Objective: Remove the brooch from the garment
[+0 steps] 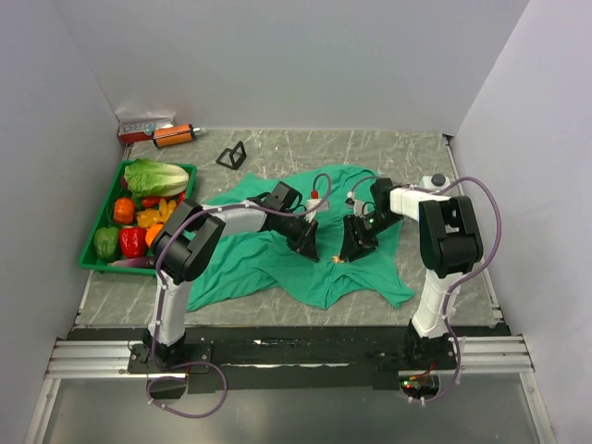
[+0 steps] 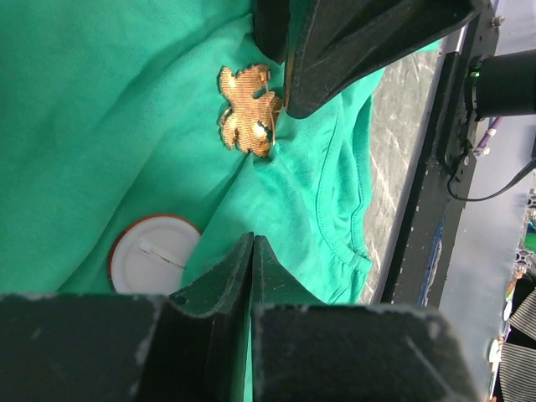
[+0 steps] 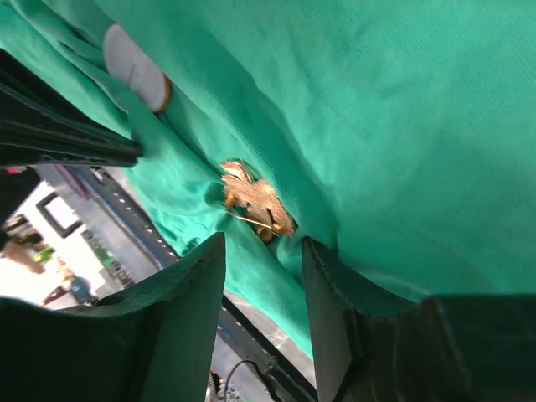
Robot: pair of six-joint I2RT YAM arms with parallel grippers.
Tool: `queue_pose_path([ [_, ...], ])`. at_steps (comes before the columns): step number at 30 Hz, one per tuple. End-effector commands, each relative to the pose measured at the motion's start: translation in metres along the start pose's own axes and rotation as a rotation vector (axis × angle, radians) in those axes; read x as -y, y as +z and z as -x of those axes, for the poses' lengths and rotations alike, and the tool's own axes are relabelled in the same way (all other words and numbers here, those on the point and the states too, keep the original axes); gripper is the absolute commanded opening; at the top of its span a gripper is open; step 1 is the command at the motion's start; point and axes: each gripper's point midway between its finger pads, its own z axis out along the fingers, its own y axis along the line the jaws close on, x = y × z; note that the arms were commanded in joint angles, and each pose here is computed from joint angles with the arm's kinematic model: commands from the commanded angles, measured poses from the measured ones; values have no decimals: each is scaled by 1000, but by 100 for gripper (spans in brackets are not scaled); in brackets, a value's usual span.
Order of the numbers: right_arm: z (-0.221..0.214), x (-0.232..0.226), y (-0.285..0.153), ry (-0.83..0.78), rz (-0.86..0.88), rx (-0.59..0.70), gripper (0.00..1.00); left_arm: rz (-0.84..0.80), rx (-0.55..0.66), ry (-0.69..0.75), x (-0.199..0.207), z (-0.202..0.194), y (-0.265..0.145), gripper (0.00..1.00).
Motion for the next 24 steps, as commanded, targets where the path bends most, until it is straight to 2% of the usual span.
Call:
queue_pose_path([
  [1,12,-2,3,11,41,6,47,10,29,63,11,12,-14,8],
  [10,23,-19,4,-21,129,6,38,33,25,62,4,10,-14,8],
  [17,19,-16,11,-33,114,-12,41,26,36,66,6,15,-16,8],
  [22,19,-22,20,-81,114,-14,19,10,55,71,7,25,-16,10],
  [24,21,-25,19,-119,114,3,14,-2,62,63,7,30,-14,14],
])
